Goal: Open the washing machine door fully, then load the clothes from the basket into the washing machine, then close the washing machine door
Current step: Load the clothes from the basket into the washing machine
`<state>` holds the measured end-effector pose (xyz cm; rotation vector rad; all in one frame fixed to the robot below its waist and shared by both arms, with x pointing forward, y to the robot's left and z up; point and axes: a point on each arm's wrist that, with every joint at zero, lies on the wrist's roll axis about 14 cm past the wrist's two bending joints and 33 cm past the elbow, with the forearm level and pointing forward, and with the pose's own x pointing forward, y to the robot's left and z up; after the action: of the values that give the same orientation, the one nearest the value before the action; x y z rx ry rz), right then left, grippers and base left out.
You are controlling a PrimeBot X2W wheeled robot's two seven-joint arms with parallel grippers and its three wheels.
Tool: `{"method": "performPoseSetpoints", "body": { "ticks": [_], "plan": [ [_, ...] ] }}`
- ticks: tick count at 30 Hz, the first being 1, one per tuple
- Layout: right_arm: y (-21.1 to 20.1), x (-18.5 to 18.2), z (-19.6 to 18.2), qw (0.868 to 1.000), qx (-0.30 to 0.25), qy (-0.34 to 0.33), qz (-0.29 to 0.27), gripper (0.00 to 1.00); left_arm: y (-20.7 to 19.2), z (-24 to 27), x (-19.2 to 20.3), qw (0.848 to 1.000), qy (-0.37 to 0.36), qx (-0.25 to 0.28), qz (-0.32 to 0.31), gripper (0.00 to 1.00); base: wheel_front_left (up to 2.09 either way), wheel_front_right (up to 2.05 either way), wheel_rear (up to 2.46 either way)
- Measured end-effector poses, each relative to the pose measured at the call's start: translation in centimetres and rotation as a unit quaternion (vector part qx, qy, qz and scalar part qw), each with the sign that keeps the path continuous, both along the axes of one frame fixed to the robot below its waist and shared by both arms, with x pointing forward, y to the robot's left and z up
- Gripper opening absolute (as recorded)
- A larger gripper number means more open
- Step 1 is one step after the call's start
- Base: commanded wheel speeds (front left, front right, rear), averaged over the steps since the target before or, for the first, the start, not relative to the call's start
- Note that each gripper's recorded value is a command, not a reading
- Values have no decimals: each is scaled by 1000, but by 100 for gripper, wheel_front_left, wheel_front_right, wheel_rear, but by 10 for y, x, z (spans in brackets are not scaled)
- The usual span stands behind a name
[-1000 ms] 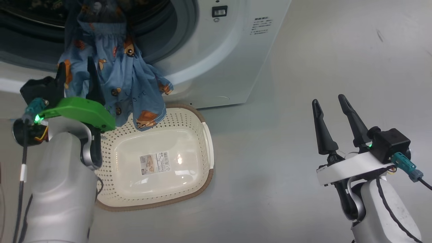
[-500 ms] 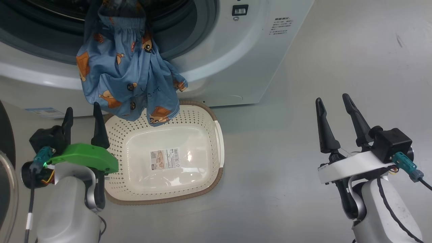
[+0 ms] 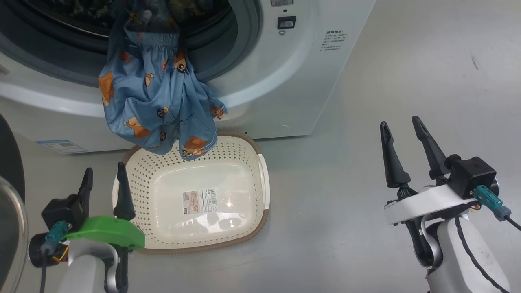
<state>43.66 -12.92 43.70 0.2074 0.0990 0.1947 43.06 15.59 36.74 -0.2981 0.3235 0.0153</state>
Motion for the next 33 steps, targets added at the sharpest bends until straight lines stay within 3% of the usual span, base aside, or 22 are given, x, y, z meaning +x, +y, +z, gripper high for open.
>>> {"method": "performPoseSetpoints", "body": {
  "ticks": [21, 33],
  "plan": [
    [-9, -13, -8, 1000, -3, 17, -14, 100, -5, 14, -10, 1000, -23, 0, -9, 100, 0, 0, 0],
    [-16, -20, -31, 998, -7, 52, -25, 100, -10, 7, -8, 1000, -19, -11, -10, 100, 0, 0, 0]
  ]
}}
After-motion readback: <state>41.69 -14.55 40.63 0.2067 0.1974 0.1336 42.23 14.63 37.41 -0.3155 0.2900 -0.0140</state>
